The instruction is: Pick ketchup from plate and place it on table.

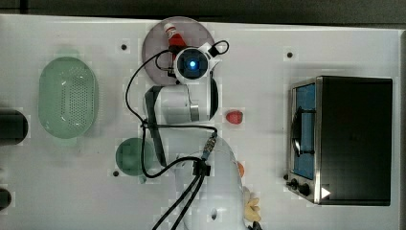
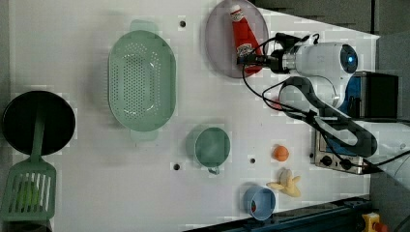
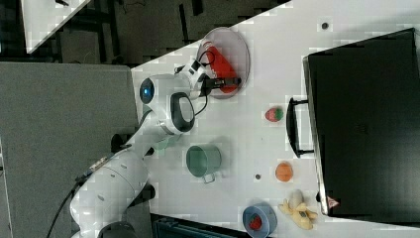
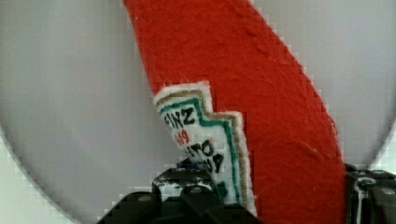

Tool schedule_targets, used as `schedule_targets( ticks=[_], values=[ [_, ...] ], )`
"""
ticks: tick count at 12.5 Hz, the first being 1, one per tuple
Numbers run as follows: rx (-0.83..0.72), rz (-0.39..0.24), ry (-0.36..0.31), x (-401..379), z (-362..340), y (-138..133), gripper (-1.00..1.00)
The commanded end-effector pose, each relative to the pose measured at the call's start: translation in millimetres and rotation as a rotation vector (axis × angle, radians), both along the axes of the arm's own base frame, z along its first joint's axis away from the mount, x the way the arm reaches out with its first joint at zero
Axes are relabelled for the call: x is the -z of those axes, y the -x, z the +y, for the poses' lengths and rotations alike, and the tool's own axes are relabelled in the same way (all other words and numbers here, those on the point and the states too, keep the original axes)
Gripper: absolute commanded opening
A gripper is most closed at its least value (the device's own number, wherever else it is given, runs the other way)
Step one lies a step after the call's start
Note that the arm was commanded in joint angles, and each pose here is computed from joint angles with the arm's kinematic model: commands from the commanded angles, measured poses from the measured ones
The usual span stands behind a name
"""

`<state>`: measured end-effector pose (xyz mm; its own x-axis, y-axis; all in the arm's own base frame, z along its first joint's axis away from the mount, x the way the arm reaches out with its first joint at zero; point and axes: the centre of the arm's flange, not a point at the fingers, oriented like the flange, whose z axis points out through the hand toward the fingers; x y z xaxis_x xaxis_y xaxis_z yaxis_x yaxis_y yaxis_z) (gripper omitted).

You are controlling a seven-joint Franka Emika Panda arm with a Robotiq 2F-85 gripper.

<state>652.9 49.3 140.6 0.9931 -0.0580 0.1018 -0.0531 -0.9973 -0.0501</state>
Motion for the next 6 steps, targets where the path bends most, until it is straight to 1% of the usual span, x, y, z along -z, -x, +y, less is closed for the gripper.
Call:
schedule_targets(
  ticks=[1, 3, 6],
  values=[
    [0.017, -0.126, 0.0, -95, -1, -27, 0.3],
    [0.047, -0.095, 0.003, -148, -6, -24, 0.3],
    [0.077, -0.03, 0.011, -228, -16, -2, 0.3]
  ],
)
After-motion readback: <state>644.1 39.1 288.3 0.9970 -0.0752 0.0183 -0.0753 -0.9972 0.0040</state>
